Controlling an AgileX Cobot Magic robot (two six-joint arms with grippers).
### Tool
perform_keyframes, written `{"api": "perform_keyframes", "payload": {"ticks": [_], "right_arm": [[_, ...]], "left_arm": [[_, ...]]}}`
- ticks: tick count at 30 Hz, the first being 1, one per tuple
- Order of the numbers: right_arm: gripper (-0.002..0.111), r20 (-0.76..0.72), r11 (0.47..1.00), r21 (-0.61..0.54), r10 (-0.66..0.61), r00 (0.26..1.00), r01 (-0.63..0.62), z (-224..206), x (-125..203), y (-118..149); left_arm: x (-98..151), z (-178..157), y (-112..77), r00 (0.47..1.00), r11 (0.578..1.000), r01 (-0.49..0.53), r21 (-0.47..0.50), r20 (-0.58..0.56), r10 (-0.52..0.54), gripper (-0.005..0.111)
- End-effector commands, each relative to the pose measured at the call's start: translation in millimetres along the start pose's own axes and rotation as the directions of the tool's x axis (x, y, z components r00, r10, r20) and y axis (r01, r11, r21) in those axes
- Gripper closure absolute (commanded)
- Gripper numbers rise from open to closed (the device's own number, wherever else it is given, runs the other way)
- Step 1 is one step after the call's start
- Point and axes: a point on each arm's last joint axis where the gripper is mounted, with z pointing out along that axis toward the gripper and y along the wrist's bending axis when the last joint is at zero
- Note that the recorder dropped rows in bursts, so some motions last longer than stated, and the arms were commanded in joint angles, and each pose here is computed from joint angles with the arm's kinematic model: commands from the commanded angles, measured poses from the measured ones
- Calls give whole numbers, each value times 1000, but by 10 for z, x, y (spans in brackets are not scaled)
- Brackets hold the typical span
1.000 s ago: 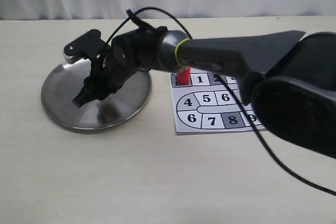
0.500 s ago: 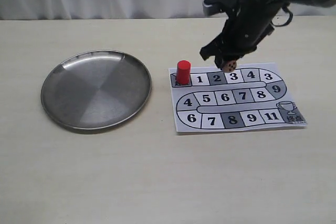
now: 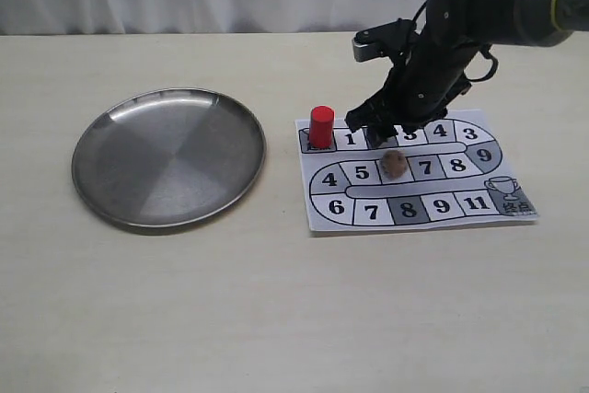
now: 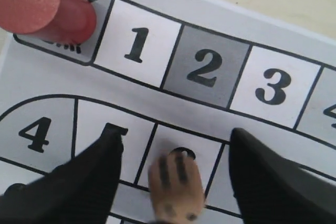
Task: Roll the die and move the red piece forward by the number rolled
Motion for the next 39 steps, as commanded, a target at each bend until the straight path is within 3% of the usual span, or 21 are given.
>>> {"api": "perform_keyframes", "payload": {"ticks": [1, 10, 16, 18, 24, 39], "right_arm": [[43, 5, 1000, -1, 6, 1000, -6, 67, -3, 3], [42, 7, 999, 18, -26, 1000, 26, 50, -4, -14], [45, -18, 993, 85, -83, 996, 84, -244, 21, -84], [54, -23, 993, 88, -77, 997, 79, -396, 39, -95], [104, -36, 998, 62, -30, 999, 32, -787, 154, -92], [104, -209, 992, 119, 67, 976, -43, -257, 1020, -161]], "left_arm": [[-3, -1, 1, 1000, 1000, 2, -2, 10, -2, 107], [-3, -1, 1, 1000, 1000, 2, -2, 10, -2, 107], [-3, -1, 1, 1000, 1000, 2, -2, 10, -2, 107], [-3, -1, 1, 1000, 1000, 2, -2, 10, -2, 107], [-3, -1, 1, 1000, 1000, 2, -2, 10, -2, 107], [-3, -1, 1, 1000, 1000, 2, -2, 10, -2, 107]]}}
